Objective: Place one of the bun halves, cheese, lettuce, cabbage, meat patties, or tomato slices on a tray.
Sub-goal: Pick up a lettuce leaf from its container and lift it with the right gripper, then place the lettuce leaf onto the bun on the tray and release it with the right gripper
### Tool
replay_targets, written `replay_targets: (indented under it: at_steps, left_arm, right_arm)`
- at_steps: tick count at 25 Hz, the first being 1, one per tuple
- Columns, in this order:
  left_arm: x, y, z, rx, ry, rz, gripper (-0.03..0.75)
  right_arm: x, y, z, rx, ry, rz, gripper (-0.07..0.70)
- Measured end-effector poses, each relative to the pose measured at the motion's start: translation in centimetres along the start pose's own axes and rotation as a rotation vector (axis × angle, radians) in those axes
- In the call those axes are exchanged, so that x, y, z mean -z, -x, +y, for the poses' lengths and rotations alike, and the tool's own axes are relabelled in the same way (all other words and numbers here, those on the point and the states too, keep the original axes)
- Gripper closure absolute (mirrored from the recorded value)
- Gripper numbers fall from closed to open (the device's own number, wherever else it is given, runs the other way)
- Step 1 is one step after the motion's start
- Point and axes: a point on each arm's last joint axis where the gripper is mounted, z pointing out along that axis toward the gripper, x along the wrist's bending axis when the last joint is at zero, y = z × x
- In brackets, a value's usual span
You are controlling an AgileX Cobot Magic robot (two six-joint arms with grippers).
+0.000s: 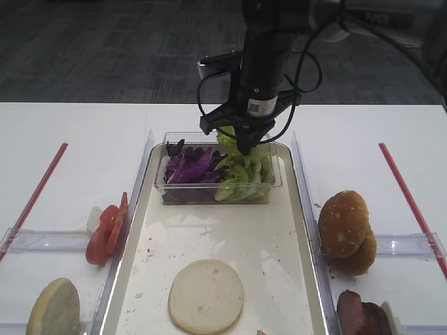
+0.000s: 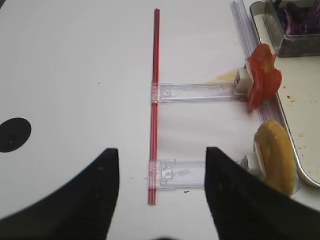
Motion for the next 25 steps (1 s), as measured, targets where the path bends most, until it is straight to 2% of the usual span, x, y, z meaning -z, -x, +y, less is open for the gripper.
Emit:
replay_targets:
  at_steps: [9,16,25]
  left_arm:
    - [0.0,0.0,0.0,0.000,0.000,0.000,0.323]
    - [0.0,0.0,0.0,0.000,0.000,0.000,0.324]
    - [0.0,0.0,0.0,0.000,0.000,0.000,0.323]
  right_arm:
    - [1.0,-0.6,-0.1,-0.018,0.021,0.056,0.608]
    - [1.6,-0.8,-2.5,-0.011,-0.037,0.045,0.608]
    - [1.6,-1.5,-5.7,0.011,-0.112,0.080,0.608]
